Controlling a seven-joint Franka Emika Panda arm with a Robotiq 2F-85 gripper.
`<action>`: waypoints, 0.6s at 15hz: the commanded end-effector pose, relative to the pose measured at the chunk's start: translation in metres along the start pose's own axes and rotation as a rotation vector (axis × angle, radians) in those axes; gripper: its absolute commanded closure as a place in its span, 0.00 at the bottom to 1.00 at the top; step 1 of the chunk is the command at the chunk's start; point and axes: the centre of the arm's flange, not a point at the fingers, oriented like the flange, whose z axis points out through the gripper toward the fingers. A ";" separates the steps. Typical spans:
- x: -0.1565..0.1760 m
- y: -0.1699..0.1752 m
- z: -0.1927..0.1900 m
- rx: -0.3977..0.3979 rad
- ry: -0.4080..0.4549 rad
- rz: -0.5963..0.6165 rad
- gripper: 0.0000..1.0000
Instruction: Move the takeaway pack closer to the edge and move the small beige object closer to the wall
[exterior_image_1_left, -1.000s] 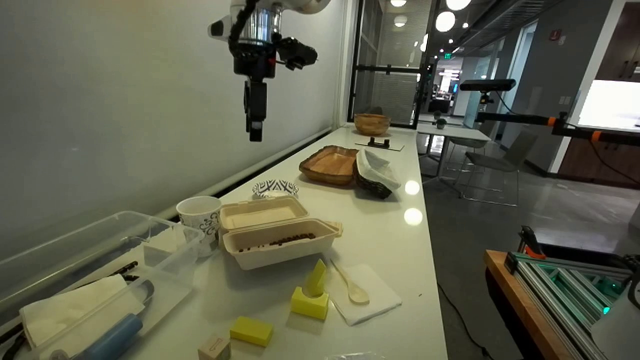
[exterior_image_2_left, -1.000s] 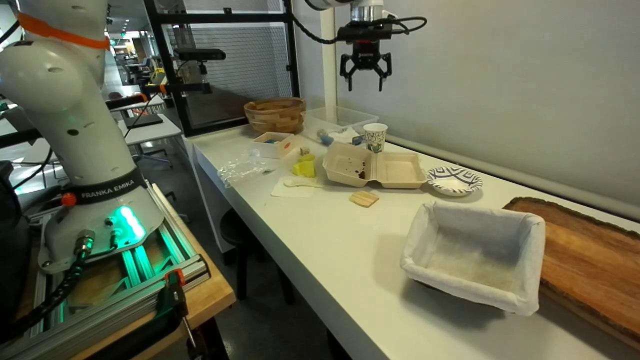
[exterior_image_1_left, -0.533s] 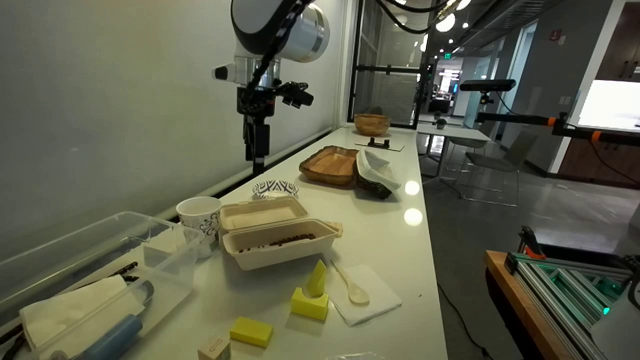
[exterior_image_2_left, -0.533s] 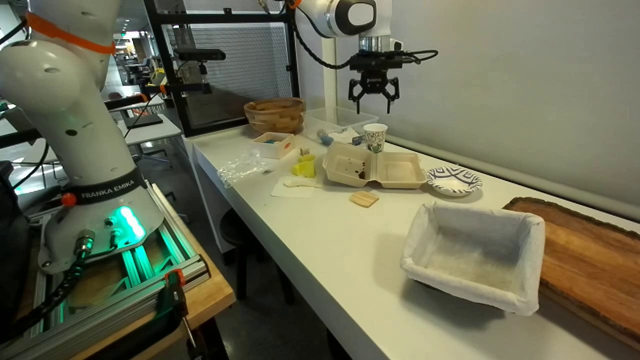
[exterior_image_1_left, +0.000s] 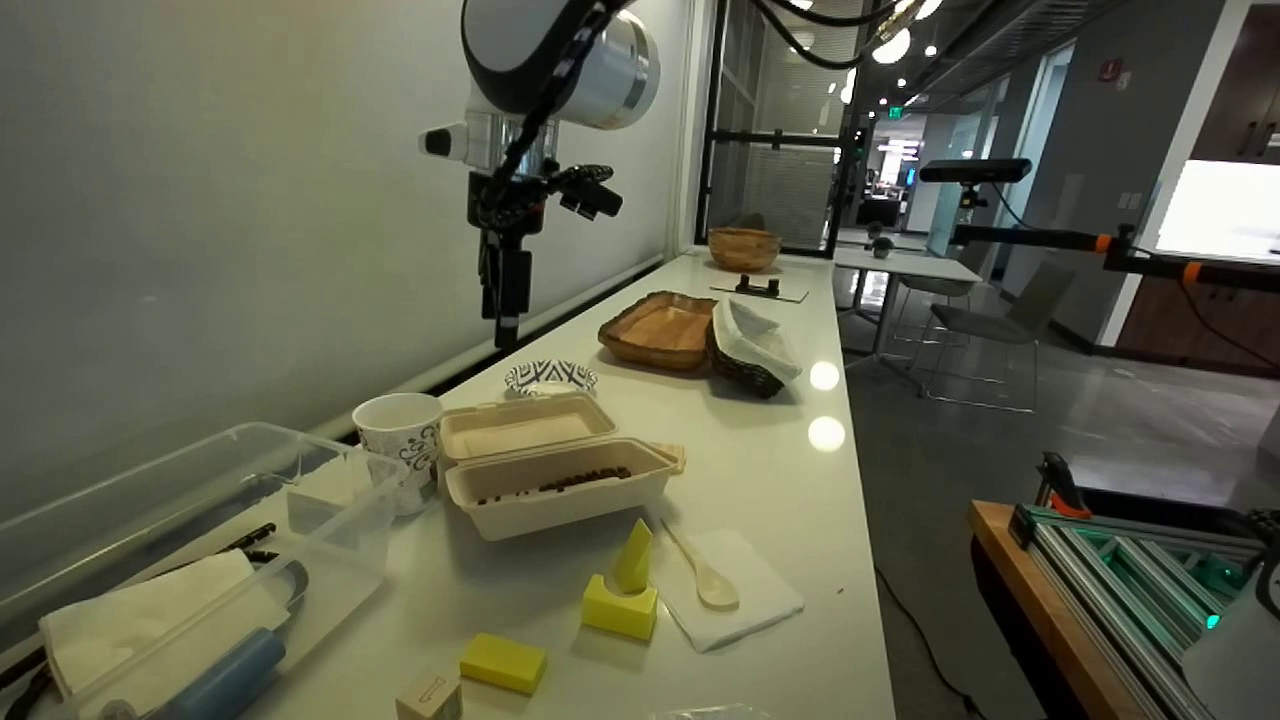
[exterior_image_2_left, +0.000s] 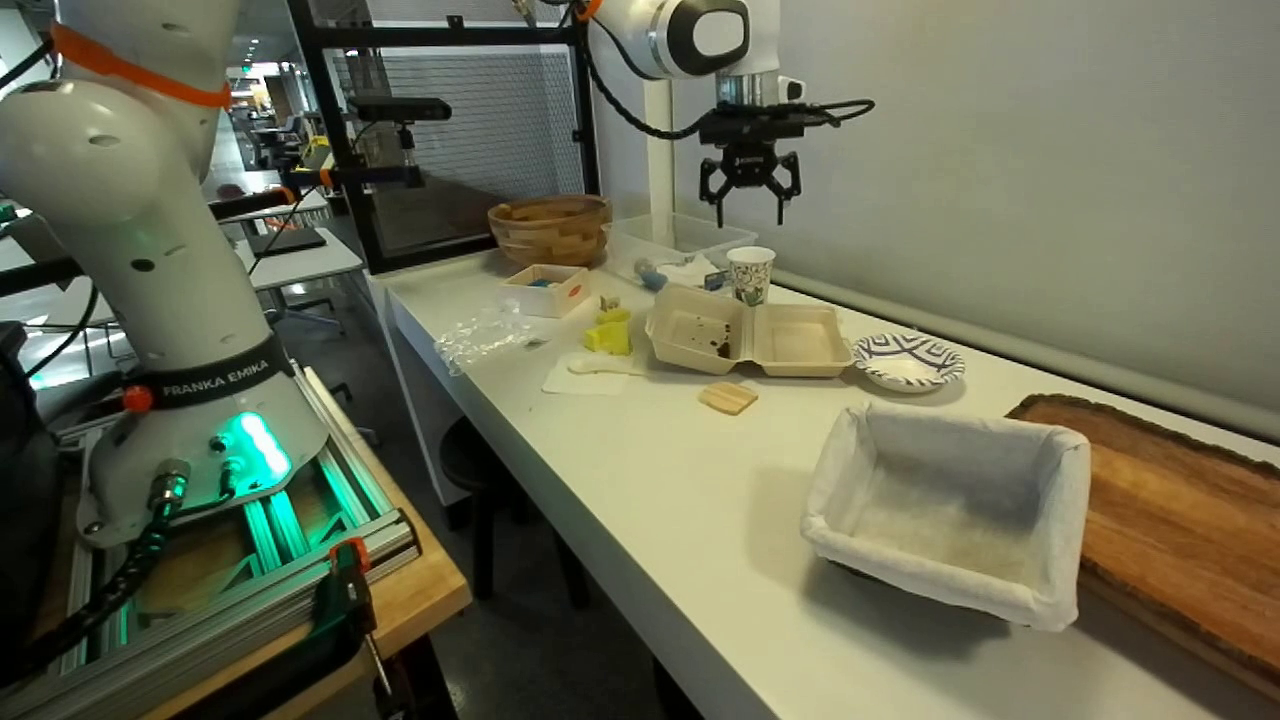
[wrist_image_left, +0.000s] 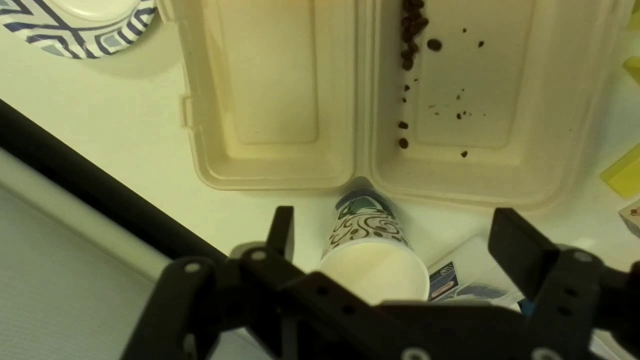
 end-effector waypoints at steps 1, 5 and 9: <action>-0.010 -0.016 0.039 -0.030 0.030 0.014 0.00; -0.020 -0.025 0.072 -0.040 0.057 0.016 0.00; -0.030 -0.027 0.099 -0.062 0.081 0.001 0.00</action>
